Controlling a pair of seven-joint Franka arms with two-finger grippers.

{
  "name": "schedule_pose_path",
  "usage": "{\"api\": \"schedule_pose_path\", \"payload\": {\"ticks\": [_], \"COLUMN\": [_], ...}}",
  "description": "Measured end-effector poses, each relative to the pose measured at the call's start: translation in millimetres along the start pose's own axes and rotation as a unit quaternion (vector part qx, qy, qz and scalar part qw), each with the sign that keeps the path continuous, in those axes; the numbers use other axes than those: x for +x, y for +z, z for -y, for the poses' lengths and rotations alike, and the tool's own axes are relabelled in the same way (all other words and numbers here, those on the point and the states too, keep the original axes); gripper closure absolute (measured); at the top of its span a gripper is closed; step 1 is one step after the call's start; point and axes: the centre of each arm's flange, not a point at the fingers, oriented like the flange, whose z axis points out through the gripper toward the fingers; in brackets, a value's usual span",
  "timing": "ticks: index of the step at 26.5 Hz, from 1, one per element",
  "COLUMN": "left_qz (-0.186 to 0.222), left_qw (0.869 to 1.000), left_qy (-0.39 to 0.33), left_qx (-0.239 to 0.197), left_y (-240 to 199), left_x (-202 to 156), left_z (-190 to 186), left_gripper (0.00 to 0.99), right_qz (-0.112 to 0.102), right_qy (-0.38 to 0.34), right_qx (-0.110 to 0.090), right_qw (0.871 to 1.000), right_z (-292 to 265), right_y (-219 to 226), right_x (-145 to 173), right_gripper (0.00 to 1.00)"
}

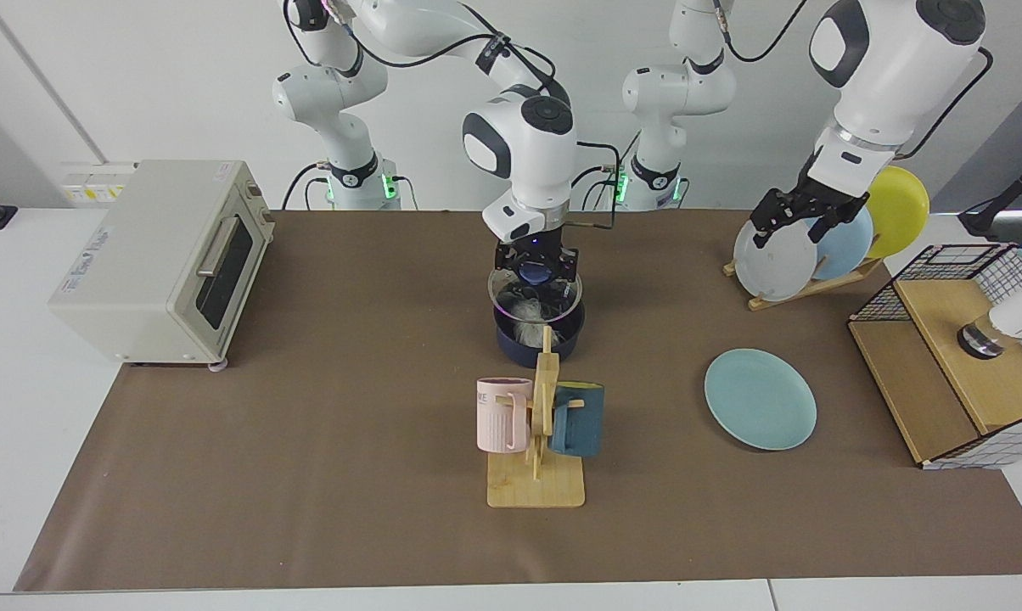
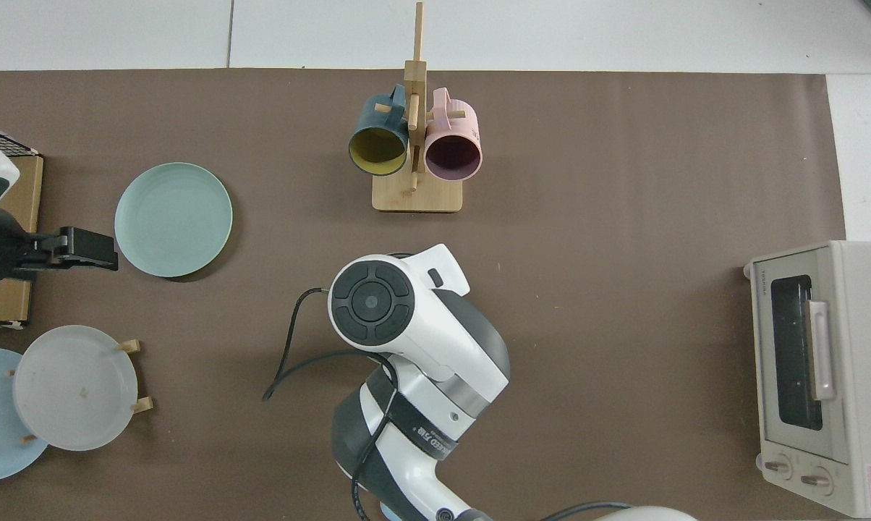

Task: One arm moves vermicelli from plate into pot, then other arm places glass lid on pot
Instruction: 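Carry the glass lid over the pot with the right gripper and lower it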

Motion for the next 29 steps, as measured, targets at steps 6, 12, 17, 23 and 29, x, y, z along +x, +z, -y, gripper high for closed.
{"api": "schedule_pose_path", "payload": {"ticks": [6, 12, 17, 23, 29], "left_qz": [-0.003, -0.004, -0.004, -0.003, -0.004], "left_qw": [1.0, 1.0, 1.0, 1.0, 1.0], "left_qy": [0.0, -0.002, -0.001, 0.007, 0.006], "left_qx": [0.0, 0.0, 0.001, 0.001, 0.001], "left_y": [-1, -1, -1, -1, -1], "left_x": [1, 1, 1, 0, 0], "left_z": [1, 4, 2, -6, -5], "left_gripper": [0.0, 0.0, 0.0, 0.0, 0.0], "right_qz": [0.0, -0.001, 0.002, 0.005, 0.007], "right_qy": [0.005, 0.008, 0.009, 0.011, 0.013], "right_qx": [-0.001, -0.001, -0.001, 0.008, 0.011], "right_qw": [1.0, 1.0, 1.0, 1.0, 1.0], "right_z": [-4, -7, -7, -4, -3], "right_y": [1, 1, 3, 4, 6], "right_x": [7, 11, 11, 11, 10], "right_gripper": [0.56, 0.56, 0.56, 0.56, 0.56]}}
